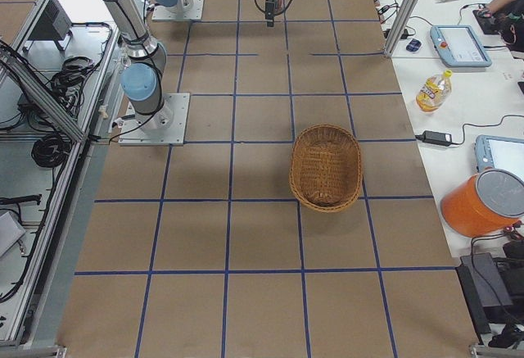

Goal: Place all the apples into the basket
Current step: 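Move the left gripper down over the lighter red apple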

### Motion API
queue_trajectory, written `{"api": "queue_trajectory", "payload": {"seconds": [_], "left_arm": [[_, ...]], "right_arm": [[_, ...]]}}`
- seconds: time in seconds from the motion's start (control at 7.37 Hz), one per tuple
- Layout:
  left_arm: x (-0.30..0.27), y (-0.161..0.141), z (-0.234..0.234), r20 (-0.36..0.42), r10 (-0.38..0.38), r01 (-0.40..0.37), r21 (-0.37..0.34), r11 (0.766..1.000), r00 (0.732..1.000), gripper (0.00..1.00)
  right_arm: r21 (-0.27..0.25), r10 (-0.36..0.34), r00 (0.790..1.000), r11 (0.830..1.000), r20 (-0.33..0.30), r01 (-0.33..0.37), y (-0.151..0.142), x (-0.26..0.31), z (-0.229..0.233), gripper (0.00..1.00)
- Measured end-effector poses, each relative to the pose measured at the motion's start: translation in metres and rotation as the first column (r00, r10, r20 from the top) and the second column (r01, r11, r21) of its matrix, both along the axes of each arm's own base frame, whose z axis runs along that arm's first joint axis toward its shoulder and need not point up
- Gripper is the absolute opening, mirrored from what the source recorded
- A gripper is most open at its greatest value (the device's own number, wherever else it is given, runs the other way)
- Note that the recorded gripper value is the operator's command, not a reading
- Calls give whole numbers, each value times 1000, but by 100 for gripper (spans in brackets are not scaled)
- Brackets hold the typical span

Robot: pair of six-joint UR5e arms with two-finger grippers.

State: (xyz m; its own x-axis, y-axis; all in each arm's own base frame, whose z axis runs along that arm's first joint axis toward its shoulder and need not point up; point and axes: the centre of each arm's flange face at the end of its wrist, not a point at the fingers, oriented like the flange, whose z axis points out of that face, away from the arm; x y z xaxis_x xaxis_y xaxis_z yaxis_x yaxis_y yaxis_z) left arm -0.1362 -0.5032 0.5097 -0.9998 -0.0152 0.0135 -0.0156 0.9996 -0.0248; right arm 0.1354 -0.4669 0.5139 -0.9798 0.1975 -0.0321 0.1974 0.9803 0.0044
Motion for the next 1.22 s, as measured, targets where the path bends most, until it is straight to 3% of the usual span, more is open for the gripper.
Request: {"api": "queue_trajectory", "payload": {"seconds": [0.41,0.68,0.95,1.22], "left_arm": [[1,2,0,10,-16,16,10,1000,1000,100],[14,-4,-21,20,-55,53,51,997,998,100],[54,-12,-71,2,-87,86,121,989,996,100],[96,-14,-142,-9,-138,138,113,984,990,100]], "right_arm": [[62,-15,1000,998,-7,15,-17,-13,-24,100],[79,37,999,996,-4,-37,-21,-32,-27,100],[71,40,999,997,-2,-39,-19,-45,-20,100],[58,38,999,998,-6,-38,-9,-47,-12,100]]}}
